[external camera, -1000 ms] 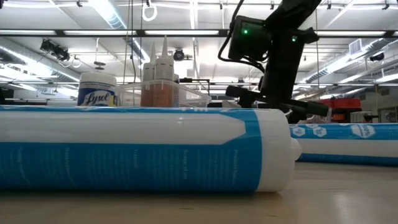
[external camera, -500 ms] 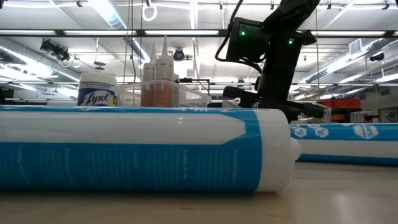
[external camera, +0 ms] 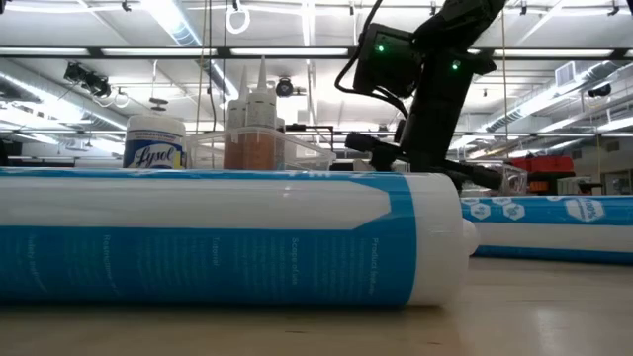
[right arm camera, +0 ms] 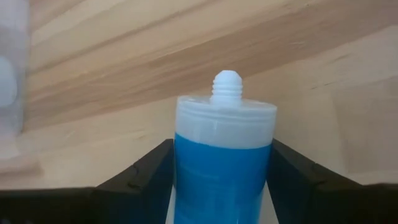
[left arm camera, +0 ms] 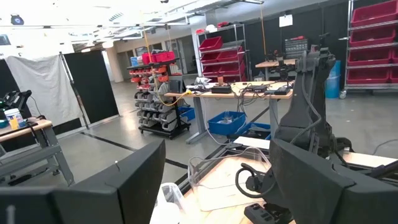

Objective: Pick & place silicon tubes, Sealant and Lysol wipes
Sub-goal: Put the top blue sealant into the transparent bin

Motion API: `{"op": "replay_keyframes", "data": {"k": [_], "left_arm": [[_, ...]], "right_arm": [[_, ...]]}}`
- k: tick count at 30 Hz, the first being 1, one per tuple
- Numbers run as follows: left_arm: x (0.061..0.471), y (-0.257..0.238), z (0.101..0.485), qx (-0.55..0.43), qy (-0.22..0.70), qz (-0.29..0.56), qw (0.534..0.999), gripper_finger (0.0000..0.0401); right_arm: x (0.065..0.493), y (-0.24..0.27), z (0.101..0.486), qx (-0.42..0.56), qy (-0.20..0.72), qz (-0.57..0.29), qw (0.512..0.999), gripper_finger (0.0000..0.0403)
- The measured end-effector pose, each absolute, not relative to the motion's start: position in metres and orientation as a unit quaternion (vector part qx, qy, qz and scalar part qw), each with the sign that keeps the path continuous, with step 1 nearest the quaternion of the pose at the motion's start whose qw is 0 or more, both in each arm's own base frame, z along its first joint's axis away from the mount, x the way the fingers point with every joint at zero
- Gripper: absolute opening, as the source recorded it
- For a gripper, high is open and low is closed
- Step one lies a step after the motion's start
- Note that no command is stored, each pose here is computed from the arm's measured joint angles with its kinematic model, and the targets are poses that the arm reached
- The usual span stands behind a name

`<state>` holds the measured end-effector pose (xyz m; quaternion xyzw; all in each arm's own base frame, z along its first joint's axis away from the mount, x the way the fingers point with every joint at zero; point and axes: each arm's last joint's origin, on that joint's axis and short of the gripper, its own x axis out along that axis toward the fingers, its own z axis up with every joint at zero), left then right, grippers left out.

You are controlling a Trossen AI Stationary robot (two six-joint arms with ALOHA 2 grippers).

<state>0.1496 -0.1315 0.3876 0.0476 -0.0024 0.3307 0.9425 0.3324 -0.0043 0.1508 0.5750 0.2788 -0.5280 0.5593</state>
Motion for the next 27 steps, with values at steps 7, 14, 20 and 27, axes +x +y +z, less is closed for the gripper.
{"op": "replay_keyframes", "data": {"k": [7,14,20,27], "left_arm": [[0.150,-0.131,0.388,0.047,-0.001,0.332,0.942,0.0291],[0.150,-0.131,0.388,0.048,-0.001,0.332,0.942,0.0291],[0.150,-0.131,0.388,0.048,-0.001,0.332,0.942,0.0291],[0.150,-0.131,0.388,0.048,-0.001,0.332,0.942,0.0291]], "right_arm": [[0.342,-0.003,0.177,0.558,0.279,-0.493,0.607,0.0206],[0.336,-0.005,0.211,0.529,0.258,-0.491,0.643,0.0206],[0.328,-0.007,0.228,0.522,0.236,-0.488,0.658,0.0206],[0.323,-0.002,0.245,0.513,0.211,-0.474,0.684,0.0205]]}}
